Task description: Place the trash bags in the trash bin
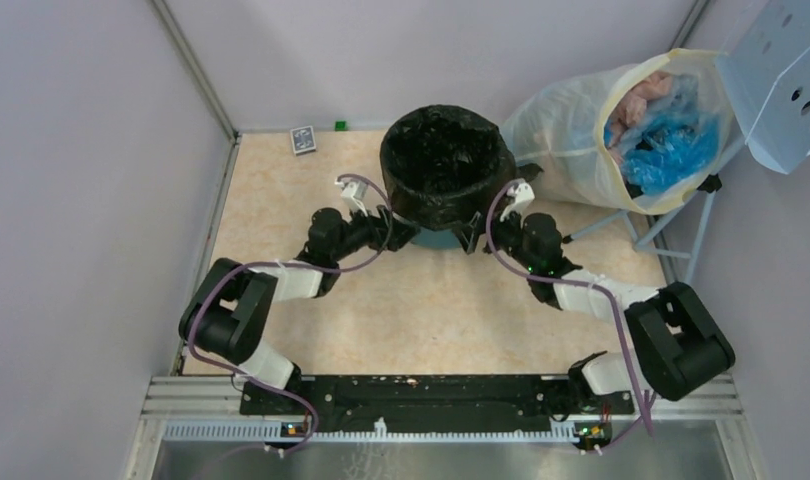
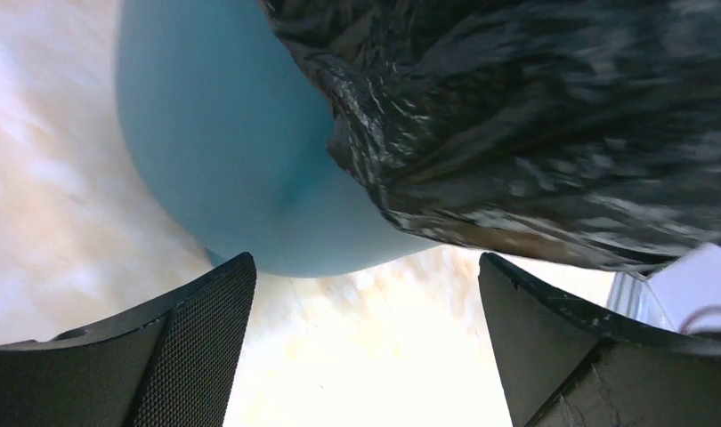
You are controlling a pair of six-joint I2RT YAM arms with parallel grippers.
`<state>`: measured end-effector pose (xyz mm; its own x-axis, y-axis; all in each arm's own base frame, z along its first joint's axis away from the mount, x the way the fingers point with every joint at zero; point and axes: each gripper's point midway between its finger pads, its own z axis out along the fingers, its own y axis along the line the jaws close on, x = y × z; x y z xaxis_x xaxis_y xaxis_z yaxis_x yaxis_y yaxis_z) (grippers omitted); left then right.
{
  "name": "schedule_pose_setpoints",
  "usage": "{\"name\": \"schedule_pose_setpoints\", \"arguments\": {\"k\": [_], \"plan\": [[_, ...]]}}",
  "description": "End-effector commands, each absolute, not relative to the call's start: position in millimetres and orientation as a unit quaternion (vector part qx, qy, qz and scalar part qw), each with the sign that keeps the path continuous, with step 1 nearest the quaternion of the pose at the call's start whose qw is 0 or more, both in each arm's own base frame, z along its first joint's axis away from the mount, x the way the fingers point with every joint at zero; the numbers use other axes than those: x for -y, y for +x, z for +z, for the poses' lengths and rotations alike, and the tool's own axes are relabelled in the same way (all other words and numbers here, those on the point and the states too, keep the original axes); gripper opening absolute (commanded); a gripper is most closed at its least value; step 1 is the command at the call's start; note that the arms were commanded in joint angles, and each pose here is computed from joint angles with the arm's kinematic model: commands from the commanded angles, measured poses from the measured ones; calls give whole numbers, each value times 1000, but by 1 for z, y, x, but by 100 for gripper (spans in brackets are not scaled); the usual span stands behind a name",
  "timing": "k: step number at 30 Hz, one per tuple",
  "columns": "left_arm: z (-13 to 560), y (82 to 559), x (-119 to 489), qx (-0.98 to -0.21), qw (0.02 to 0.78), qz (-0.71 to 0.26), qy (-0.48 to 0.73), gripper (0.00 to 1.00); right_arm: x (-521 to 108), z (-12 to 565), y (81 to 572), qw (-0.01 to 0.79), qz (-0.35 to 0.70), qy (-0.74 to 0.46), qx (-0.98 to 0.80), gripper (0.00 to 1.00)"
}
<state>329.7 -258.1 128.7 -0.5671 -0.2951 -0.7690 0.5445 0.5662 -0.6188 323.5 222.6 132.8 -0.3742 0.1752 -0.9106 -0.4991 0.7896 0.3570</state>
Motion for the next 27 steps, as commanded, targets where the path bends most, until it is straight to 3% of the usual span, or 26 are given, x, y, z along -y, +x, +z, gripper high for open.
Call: {"name": "schedule_pose_setpoints", "arguments": {"k": [1,8,15,22,27], "plan": [[171,366,233,-711,503,-486,68,99,-240,208,360,607,354,-122,-701,88],[147,347,192,-756,486,-438,-3,99,-204,164,333,591,289,-111,-745,88],[168,321,137,-745,585,-319,-39,99,-110,158,311,634,178,7,-753,89],[188,317,90,-704,687,-180,-24,99,-15,176,324,681,47,164,-712,85],[180,326,70,-695,712,-100,-5,99,19,167,327,705,-49,169,-687,99]]}}
